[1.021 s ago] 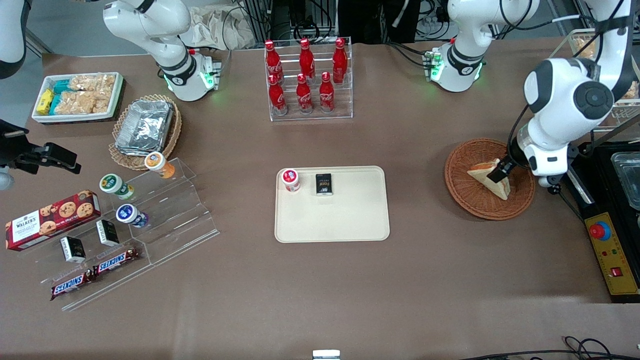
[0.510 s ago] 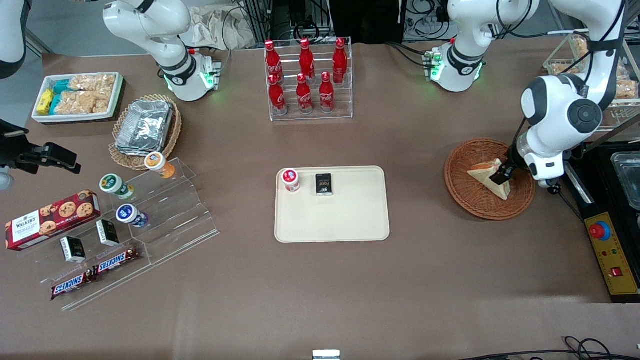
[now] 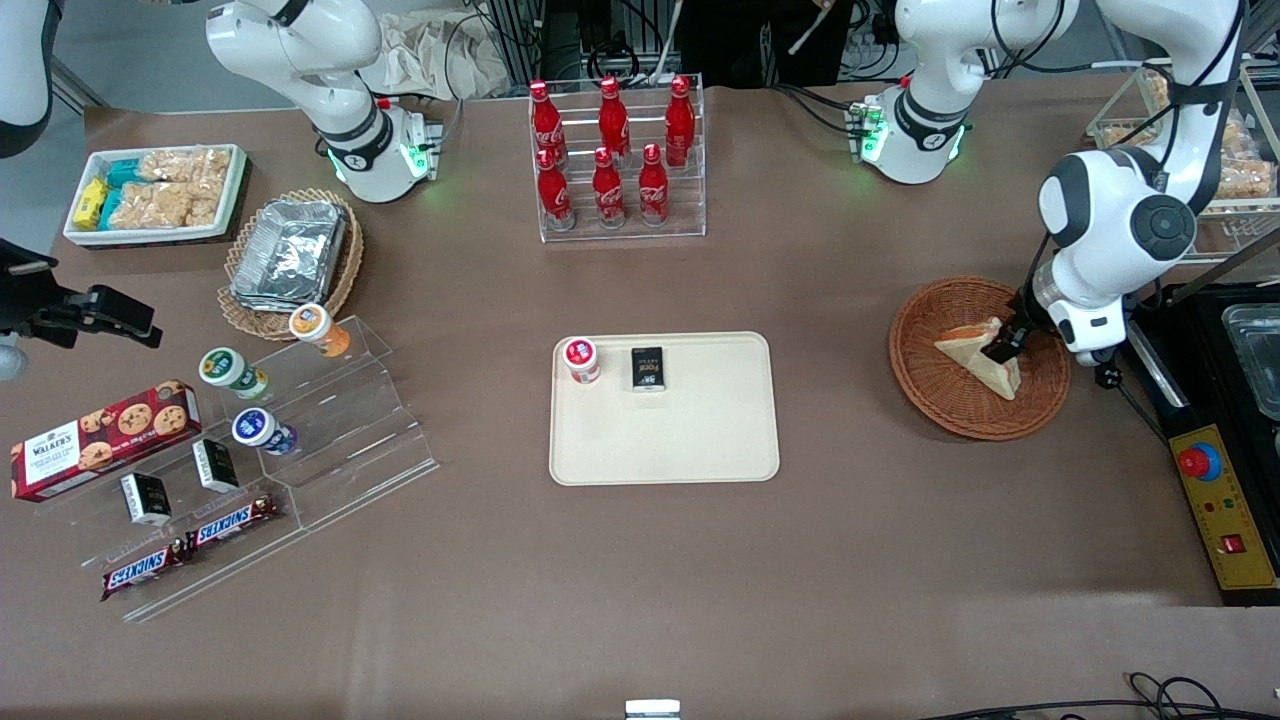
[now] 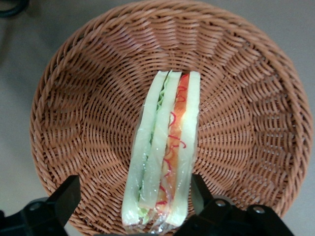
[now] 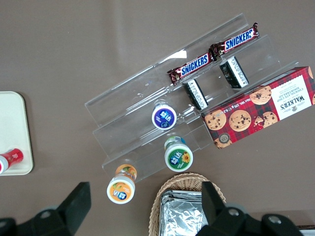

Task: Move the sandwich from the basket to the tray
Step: 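Close the left gripper on the wrapped sandwich's crust edge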

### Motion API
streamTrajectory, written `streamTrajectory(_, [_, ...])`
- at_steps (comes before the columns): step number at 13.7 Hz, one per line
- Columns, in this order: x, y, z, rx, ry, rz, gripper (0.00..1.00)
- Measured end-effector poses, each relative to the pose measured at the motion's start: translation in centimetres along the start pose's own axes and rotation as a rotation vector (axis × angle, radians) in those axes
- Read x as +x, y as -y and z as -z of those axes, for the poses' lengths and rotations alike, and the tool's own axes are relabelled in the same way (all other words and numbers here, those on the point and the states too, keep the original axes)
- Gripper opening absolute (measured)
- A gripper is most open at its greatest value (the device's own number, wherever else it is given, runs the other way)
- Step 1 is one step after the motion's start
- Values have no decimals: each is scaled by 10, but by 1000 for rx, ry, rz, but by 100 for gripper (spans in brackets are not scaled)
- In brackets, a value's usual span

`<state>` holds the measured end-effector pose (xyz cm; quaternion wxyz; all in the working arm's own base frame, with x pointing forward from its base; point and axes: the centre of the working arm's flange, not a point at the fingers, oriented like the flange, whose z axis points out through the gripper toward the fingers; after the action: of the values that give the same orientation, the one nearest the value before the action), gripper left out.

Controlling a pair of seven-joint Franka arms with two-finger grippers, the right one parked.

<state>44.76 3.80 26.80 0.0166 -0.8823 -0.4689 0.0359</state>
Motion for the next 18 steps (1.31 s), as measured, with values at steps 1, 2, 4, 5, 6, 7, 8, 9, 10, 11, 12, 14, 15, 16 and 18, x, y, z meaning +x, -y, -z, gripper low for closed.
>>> streamTrajectory(1, [-1,2,-4,-1,-2,0,100])
streamTrajectory(2, [-2,3,-9,-3,-5,0,100])
streamTrajectory(4, [-4,5,-19,0,-5,0,100])
streamTrajectory(5, [-3,4,-23,0,-6,0,94])
streamTrajectory(6, [-3,4,-25,-2,-9,1,94])
streamTrajectory(7, [-4,3,-26,-3,-11,3,87])
streamTrajectory(8, [-4,1,-26,-6,-14,4,74])
streamTrajectory(9, [-5,-1,-24,-11,-18,3,63])
streamTrajectory(10, [-5,-3,-21,-17,-22,0,52])
streamTrajectory(11, [-5,-5,-19,-22,-26,-2,42])
streamTrajectory(12, [-4,-6,-15,-25,-28,-5,38])
streamTrajectory(14, [-6,-13,1,-9,-15,-39,35])
streamTrajectory(15, [-8,-19,16,1,-5,-77,33])
streamTrajectory(16, [-12,-29,38,7,0,-128,26])
streamTrajectory(18, [-29,-56,96,38,8,-240,21])
